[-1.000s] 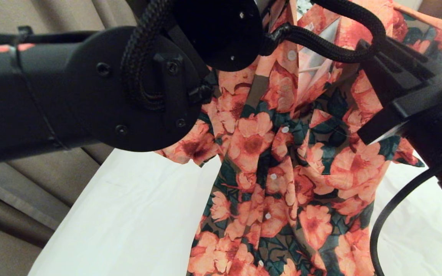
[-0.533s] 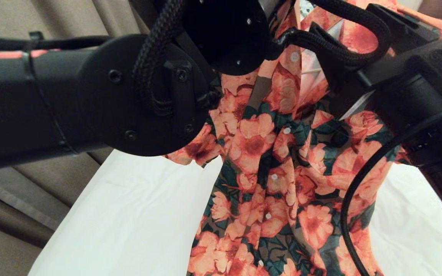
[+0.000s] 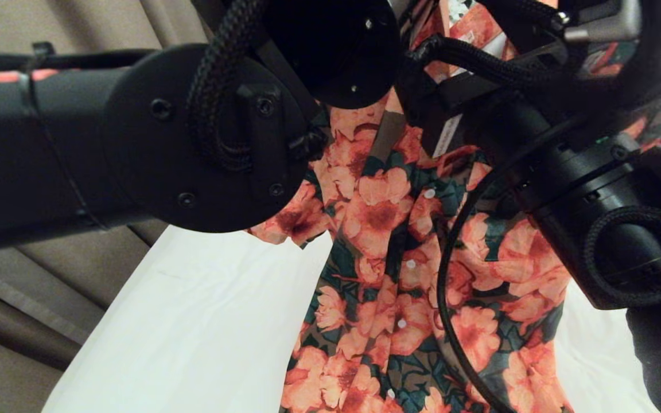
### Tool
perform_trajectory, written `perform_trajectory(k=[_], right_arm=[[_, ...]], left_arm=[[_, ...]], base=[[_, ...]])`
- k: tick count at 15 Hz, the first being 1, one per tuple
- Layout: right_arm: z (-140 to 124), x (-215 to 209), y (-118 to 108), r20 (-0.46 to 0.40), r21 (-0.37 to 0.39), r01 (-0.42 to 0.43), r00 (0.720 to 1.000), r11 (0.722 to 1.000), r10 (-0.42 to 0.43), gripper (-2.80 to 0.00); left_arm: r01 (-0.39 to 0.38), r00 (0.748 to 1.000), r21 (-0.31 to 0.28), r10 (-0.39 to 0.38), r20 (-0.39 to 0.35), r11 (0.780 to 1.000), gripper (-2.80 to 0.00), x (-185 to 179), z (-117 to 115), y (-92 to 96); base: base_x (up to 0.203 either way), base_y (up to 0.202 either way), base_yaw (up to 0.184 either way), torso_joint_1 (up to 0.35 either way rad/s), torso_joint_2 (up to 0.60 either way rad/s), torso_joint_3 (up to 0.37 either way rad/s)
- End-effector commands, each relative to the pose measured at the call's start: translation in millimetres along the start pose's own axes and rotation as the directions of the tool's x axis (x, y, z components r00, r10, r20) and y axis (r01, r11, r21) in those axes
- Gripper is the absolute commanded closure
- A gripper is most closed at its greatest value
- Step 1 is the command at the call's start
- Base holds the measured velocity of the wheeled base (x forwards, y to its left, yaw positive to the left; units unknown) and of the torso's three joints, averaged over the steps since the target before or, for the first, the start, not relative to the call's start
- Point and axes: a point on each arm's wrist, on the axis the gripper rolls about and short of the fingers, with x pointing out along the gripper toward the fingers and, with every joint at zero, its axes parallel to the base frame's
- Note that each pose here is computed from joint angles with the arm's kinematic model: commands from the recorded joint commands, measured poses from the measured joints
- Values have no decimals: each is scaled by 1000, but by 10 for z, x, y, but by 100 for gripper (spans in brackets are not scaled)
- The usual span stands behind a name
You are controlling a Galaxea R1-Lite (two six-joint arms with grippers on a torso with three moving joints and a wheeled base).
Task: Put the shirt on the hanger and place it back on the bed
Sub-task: Take the clothes hanger out of the clothes
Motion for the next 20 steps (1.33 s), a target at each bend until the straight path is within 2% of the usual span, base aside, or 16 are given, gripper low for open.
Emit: perform_trajectory(k=[1,12,20], right_arm=[[-61,44,83,-17,-9,-17,1000,1000,17,0],[-28,95,93,-4,-2,-21,1000,1000,21,0],[-172,-12,149,-61,-21,-54,997,998,53,0]], left_arm=[[-5,1000,0,5,4,1000,0,-3,14,7],[-9,1000,-7,9,16,1000,0,-15,74,42],[-13,1000,-13,14,24,1000,0,-26,120,75]], base=[[0,0,0,0,0,0],[0,0,0,0,0,0],[0,0,0,0,0,0]])
